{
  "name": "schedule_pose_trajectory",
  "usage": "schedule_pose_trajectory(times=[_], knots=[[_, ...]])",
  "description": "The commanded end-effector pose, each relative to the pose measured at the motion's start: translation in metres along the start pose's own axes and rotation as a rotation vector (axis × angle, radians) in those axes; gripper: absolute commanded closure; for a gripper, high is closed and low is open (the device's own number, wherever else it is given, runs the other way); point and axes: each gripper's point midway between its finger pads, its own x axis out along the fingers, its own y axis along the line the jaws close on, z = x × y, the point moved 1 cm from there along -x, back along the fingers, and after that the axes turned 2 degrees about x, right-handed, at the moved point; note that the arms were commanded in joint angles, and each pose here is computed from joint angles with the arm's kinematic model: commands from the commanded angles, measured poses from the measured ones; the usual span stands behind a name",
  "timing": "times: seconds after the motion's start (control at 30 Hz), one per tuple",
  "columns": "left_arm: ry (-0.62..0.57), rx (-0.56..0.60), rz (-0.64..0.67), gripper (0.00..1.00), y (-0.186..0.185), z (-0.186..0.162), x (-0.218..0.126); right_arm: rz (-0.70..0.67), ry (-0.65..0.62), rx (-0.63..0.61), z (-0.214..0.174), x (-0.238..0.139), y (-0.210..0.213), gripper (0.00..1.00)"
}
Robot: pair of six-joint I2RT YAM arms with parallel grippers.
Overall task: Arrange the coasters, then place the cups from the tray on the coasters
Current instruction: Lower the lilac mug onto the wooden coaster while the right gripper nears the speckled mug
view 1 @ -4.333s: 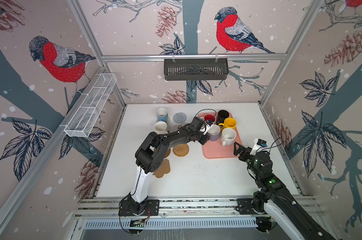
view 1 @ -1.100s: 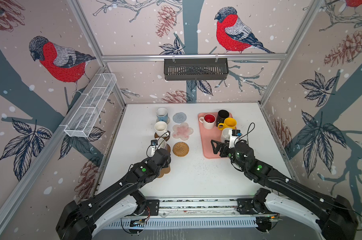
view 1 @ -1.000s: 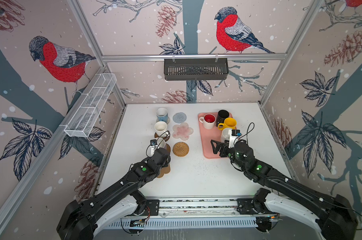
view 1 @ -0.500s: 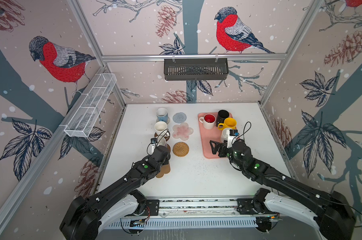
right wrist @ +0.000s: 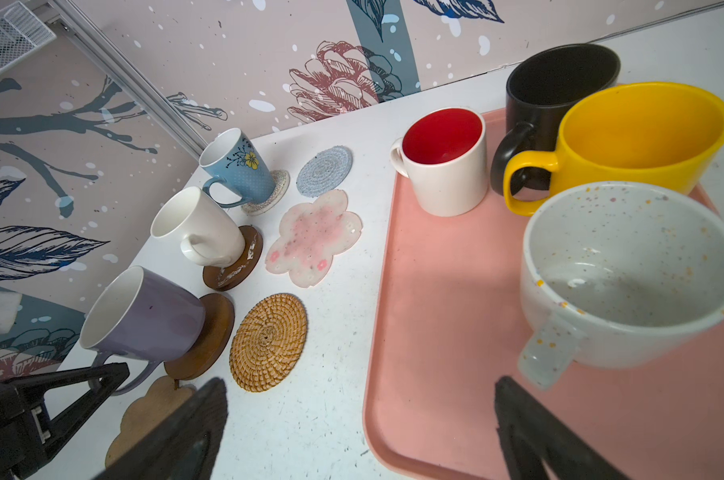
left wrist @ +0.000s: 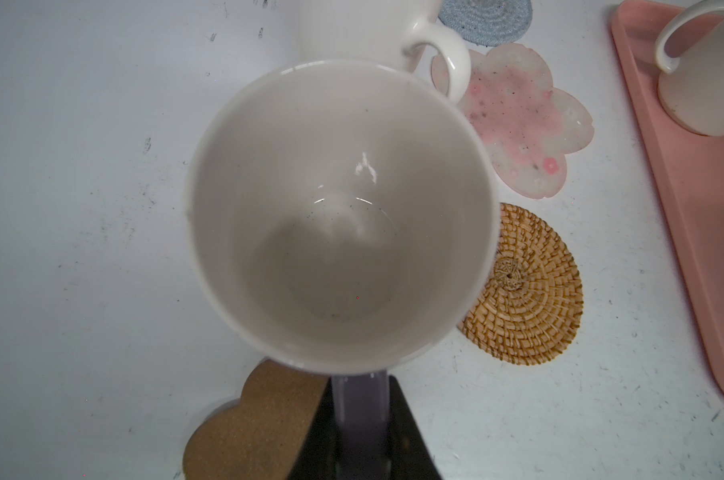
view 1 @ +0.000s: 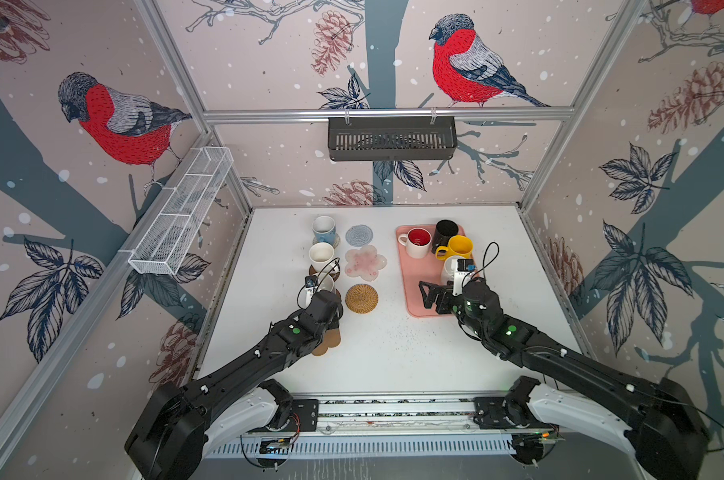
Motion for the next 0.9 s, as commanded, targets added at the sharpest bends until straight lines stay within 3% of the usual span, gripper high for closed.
schedule_pose_trajectory(times=[0.0, 0.87], knots=[[-0.06, -0.025, -0.026, 1.0, -0.0068, 0.0138, 0.0003, 0.024, -0.025, 0.005, 0.0058, 0.0005, 0.0044, 0.01], [-0.064, -0.022, -0.02, 1.0, -0.0045, 0.0102, 0.0032, 0.016, -0.017, 0.021, 0.0028, -0.001, -0.0029, 0.0]])
